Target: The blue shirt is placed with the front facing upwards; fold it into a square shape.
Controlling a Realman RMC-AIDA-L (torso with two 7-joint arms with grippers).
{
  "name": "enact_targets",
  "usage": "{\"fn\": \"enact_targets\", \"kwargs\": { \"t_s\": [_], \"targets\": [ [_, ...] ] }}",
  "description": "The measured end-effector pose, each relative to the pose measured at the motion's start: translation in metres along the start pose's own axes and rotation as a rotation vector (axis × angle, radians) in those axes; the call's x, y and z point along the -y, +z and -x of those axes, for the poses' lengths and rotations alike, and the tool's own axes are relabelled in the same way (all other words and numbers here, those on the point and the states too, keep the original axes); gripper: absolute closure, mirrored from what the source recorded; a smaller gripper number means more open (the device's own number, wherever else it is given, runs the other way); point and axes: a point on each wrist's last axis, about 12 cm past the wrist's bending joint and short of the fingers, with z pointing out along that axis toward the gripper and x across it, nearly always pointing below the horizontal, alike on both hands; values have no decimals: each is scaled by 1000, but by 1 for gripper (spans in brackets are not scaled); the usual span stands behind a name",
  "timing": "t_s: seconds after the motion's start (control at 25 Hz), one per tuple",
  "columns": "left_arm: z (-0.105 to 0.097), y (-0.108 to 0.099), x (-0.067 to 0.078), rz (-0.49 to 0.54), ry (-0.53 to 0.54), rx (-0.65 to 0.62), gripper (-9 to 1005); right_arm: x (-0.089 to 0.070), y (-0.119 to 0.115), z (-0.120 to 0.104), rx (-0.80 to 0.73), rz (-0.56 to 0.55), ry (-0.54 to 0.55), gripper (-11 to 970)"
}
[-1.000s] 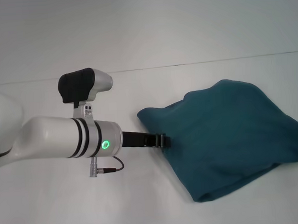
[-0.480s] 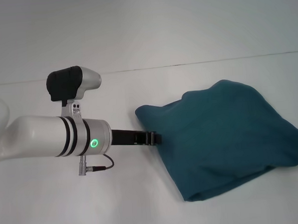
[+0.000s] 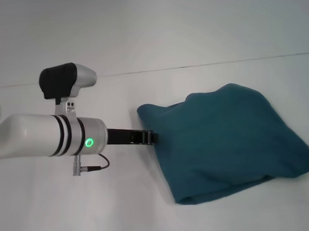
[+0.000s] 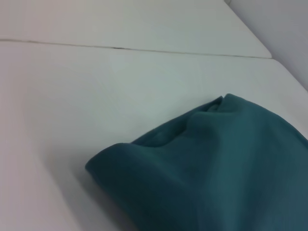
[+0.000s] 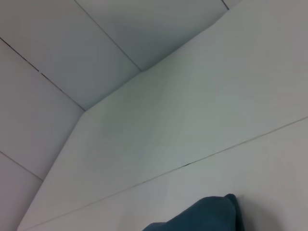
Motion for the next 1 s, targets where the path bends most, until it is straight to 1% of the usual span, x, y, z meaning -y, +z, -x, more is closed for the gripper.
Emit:
{"fn": "enact_targets", "kwargs": {
  "t_s": [0.64,0.84,1.0],
  "targets": [
    [13,-34,-33,80,-17,63,990,-1,2,1,-1,5,5,15],
    [7,-44,-41,89,-32,62,990,-2,3,2,0,8,4,15],
    [3,-52,-44,83,-40,71,990,-2,4,2,1,7,4,15]
  ]
}}
